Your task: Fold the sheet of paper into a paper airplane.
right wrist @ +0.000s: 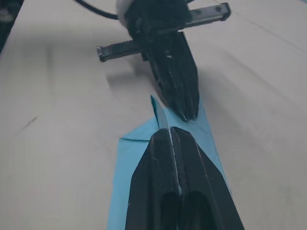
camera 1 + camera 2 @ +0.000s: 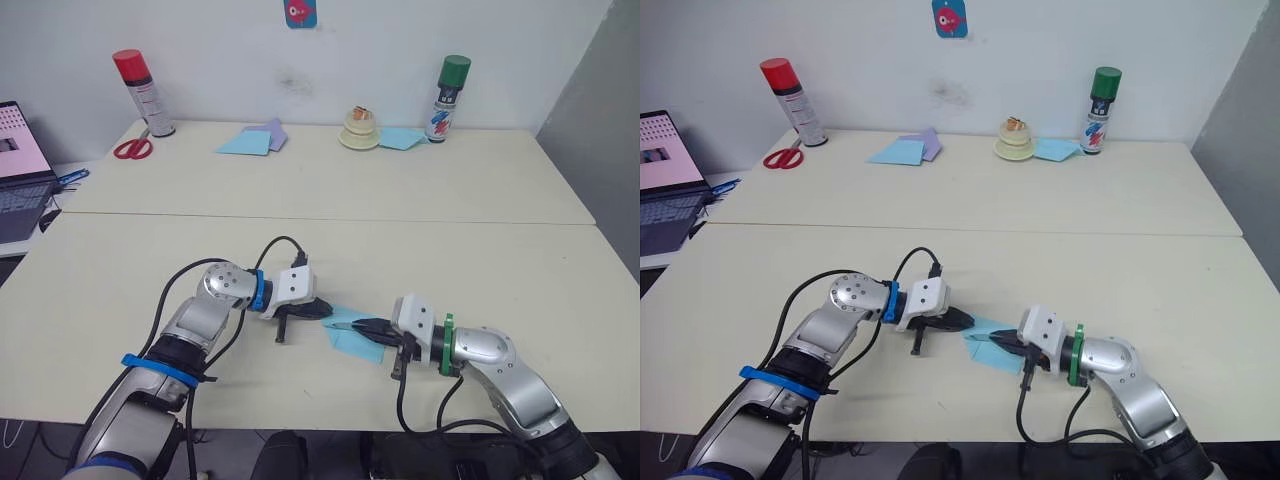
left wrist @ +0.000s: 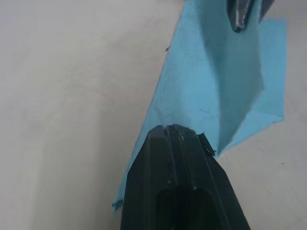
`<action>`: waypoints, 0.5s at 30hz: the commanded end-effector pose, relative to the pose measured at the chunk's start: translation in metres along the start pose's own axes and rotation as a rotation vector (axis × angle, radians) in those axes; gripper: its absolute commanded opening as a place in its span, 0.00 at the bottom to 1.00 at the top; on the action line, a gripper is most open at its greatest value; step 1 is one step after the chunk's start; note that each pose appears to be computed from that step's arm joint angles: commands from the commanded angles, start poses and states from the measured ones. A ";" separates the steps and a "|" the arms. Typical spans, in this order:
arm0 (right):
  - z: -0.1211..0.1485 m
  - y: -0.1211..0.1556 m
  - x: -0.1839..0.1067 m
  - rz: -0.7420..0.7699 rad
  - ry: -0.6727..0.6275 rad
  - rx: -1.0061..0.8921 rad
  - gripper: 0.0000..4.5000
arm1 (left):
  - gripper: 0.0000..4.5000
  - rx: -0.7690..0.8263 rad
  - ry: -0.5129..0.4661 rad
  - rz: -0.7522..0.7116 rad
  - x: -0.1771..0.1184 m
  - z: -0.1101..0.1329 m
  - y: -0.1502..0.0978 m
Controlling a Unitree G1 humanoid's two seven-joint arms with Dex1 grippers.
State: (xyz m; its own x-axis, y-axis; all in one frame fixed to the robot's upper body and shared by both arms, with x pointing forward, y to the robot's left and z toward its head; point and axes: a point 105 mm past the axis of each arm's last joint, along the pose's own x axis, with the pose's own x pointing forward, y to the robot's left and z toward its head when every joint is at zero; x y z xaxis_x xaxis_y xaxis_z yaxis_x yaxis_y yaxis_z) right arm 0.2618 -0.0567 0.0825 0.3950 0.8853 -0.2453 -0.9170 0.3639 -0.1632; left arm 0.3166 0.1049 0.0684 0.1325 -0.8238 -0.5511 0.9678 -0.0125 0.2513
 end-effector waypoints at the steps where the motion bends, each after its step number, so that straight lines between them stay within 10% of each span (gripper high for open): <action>1: 0.005 -0.006 0.002 -0.035 0.033 0.052 0.01 | 0.00 -0.100 0.122 -0.047 -0.001 -0.038 -0.021; 15: -0.015 -0.020 0.007 -0.124 0.185 0.133 0.01 | 0.00 -0.095 0.111 -0.022 -0.006 -0.036 -0.022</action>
State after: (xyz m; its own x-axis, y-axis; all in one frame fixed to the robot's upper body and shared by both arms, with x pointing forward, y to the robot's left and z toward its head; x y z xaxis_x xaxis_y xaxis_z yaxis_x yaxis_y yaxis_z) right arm 0.2798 -0.0607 0.0644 0.4768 0.7794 -0.4063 -0.8625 0.5041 -0.0451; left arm 0.3122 0.1108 0.0679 0.1589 -0.8245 -0.5431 0.9639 0.0106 0.2660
